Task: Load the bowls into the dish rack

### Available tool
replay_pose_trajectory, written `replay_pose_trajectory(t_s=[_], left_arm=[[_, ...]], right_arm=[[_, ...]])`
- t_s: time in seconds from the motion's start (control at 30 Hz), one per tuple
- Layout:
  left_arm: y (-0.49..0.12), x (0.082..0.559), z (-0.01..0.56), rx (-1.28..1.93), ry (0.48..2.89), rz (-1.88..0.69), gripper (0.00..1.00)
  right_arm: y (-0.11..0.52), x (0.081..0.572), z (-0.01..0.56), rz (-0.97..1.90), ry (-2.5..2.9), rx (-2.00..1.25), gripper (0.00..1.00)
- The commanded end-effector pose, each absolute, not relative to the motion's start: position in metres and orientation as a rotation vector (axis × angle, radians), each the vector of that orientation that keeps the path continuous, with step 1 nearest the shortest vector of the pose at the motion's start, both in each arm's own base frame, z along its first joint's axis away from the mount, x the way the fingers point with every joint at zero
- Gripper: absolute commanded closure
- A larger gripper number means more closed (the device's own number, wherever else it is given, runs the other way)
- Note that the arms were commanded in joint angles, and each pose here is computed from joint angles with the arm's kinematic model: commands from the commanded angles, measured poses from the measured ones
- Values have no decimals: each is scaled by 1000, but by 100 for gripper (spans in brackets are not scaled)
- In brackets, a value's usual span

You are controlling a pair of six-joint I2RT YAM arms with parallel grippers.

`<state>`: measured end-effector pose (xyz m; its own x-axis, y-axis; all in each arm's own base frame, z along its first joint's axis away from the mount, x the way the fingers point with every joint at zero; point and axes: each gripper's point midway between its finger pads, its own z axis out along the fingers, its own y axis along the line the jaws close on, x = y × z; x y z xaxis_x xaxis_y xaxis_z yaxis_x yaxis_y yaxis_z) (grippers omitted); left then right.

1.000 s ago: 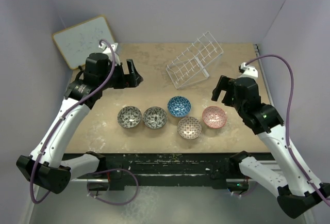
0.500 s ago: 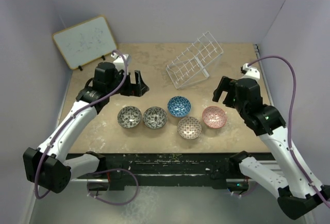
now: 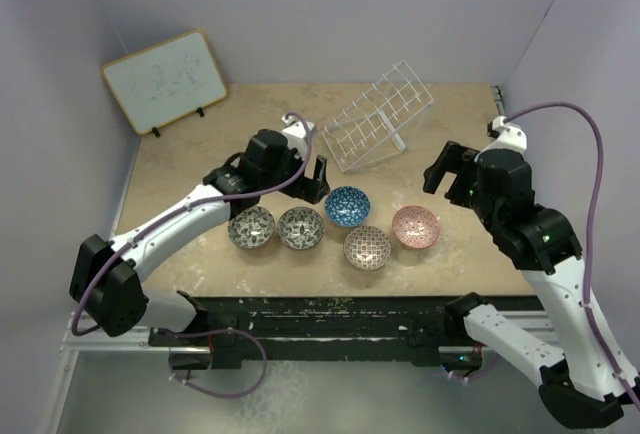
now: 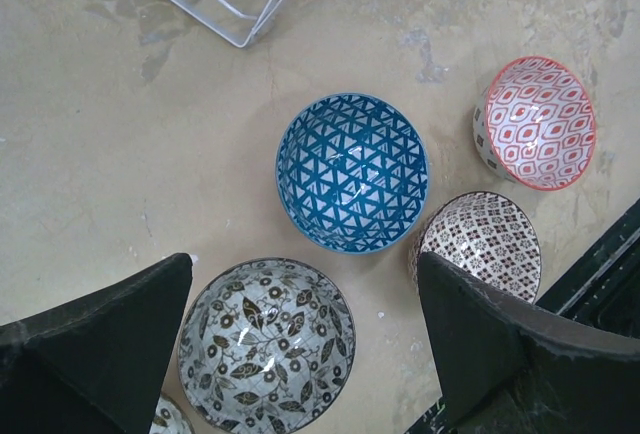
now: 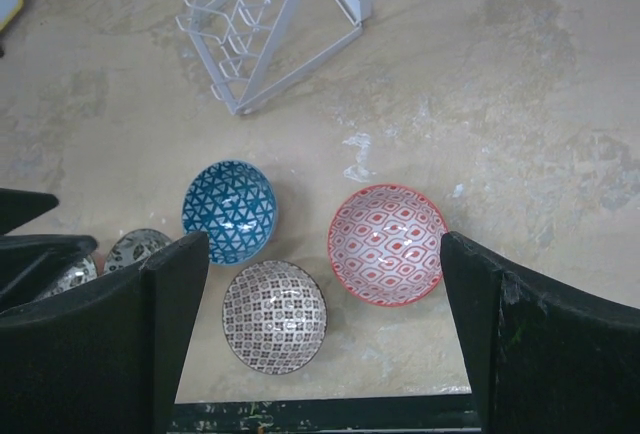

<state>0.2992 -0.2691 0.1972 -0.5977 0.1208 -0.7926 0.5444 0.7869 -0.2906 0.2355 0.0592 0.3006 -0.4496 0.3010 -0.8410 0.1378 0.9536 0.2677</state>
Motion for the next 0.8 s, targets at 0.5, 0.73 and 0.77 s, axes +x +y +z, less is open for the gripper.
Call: replay_pose_trajectory(t_s=[0.5, 0.73, 0.77], left_arm=[[-394, 305, 151, 633, 2179, -567, 12], [-414, 311, 119, 650, 2231, -471, 14], [-414, 313, 116, 647, 2235, -460, 14]], right_arm=[[54, 203, 384, 309, 1929, 272, 0], [58, 199, 385, 337, 1927, 257, 0], [58, 199, 385, 342, 1925, 257, 0]])
